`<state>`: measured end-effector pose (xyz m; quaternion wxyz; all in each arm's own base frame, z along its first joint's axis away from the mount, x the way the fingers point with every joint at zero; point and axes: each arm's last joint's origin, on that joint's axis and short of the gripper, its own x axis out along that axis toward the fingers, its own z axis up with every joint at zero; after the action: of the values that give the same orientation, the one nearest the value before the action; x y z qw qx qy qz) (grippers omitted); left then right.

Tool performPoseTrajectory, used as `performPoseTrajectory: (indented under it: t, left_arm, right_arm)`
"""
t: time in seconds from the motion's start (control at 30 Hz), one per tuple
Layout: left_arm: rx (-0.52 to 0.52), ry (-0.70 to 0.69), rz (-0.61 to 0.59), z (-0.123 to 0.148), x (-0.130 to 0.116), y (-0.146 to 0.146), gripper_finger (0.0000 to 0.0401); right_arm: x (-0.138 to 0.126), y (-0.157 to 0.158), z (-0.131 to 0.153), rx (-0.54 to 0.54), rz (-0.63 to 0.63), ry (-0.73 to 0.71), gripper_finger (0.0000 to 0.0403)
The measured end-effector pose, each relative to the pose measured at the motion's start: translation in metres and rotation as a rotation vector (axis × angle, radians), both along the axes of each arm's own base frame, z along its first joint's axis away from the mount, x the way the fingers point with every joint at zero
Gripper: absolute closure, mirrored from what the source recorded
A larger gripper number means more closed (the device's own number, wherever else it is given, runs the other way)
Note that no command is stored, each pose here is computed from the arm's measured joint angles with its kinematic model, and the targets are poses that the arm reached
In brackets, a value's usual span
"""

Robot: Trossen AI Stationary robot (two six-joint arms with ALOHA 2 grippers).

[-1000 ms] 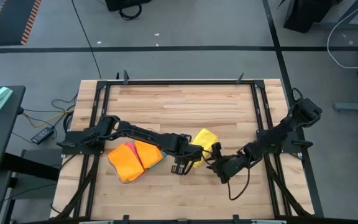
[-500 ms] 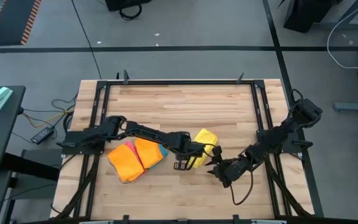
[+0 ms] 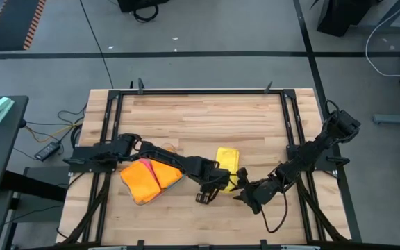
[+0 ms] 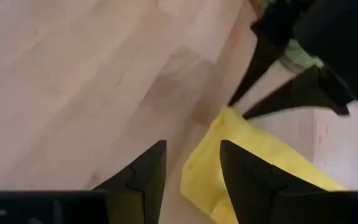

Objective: Fold microfiber towels
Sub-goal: Fold the yellow microfiber cloth

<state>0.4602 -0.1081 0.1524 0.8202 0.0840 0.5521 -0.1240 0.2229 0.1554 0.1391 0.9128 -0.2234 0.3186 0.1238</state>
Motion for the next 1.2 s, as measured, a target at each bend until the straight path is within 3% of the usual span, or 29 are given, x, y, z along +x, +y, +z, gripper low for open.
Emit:
performPoseTrajectory:
  t: [0.33, 0.8, 1.2]
  left_arm:
    - [-0.022, -0.092, 0.003, 0.004, 0.008, -0.002, 0.0330]
    - [-0.048, -0.069, -0.018, 0.003, 0.005, -0.007, 0.0335]
    - [-0.045, -0.058, -0.018, 0.003, 0.005, -0.005, 0.0332]
  right_arm:
    - [0.008, 0.005, -0.014, 0.012, -0.056, -0.035, 0.0249]
    - [0.019, 0.011, -0.051, -0.211, -0.135, -0.009, 0.0253]
    - [0.015, 0.017, -0.024, -0.242, -0.090, -0.077, 0.0269]
